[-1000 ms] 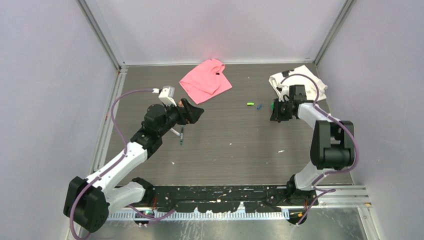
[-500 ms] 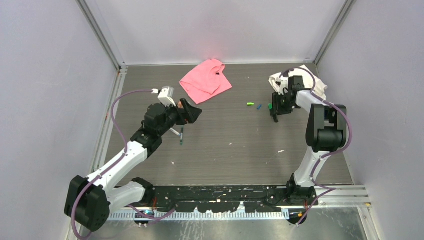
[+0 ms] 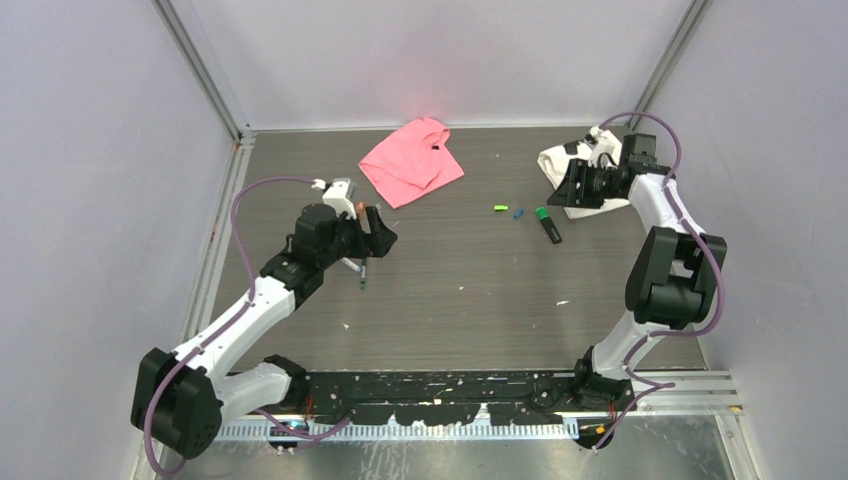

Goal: Insert the pens into the pen caps
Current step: Place the pen at the center of the board.

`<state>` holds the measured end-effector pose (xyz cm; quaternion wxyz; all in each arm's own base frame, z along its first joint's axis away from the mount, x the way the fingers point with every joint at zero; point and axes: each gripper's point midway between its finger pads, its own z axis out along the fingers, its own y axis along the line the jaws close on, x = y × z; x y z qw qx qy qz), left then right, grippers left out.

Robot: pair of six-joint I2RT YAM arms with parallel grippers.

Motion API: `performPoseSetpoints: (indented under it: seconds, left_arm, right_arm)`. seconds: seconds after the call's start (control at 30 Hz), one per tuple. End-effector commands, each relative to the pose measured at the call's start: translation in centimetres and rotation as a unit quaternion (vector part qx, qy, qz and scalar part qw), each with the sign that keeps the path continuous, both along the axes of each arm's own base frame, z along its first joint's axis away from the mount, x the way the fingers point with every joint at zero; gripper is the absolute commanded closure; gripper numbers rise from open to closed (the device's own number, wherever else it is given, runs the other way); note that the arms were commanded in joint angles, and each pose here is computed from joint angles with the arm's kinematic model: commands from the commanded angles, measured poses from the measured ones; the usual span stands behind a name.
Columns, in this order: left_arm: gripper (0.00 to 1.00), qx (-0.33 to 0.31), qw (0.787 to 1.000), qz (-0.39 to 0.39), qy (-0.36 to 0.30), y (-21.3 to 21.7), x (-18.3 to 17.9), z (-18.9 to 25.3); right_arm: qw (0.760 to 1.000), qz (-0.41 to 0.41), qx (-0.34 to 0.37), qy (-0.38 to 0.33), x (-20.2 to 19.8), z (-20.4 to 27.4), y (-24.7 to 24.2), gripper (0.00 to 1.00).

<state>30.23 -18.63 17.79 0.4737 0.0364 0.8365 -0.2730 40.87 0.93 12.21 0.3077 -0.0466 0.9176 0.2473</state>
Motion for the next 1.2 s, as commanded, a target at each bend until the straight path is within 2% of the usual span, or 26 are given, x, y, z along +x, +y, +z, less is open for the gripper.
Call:
performPoseSetpoints:
  seconds: [0.0,0.13,0.3,0.47,0.53,0.57,0.73,1.17]
  left_arm:
    - [0.19,0.037,0.999,-0.007,0.016,0.6,0.1,-0.6]
    - [0.21,0.076,0.995,0.009,0.06,1.7,0.1,-2.8]
    - [0.33,0.133,0.984,0.059,0.104,3.5,1.2,-4.7]
    - [0.5,0.192,0.966,0.085,0.153,4.5,2.7,-7.0]
    - [0.68,0.217,0.956,0.103,0.169,5.2,3.3,-8.0]
    - [0.73,0.228,0.951,0.108,0.178,5.4,3.5,-8.4]
    - [0.72,0.263,0.936,0.104,0.209,5.5,4.4,-9.8]
    - [0.69,0.265,0.931,0.065,0.241,3.8,5.4,-12.7]
  right_arm:
    - [0.986,0.06,0.149,-0.036,-2.1,4.7,5.2,0.42]
    - [0.985,0.076,0.152,-0.032,-3.2,4.6,5.6,0.42]
    - [0.983,0.073,0.164,-0.031,-3.2,4.5,5.8,0.42]
    - [0.982,0.071,0.172,-0.031,-3.3,4.4,6.0,0.42]
    - [0.982,0.07,0.174,-0.032,-3.3,4.5,6.0,0.42]
    - [0.982,0.069,0.174,-0.032,-3.3,4.4,6.0,0.42]
    - [0.982,0.067,0.175,-0.034,-3.5,4.3,6.1,0.42]
    - [0.981,0.066,0.183,-0.031,-3.4,4.0,6.3,0.42]
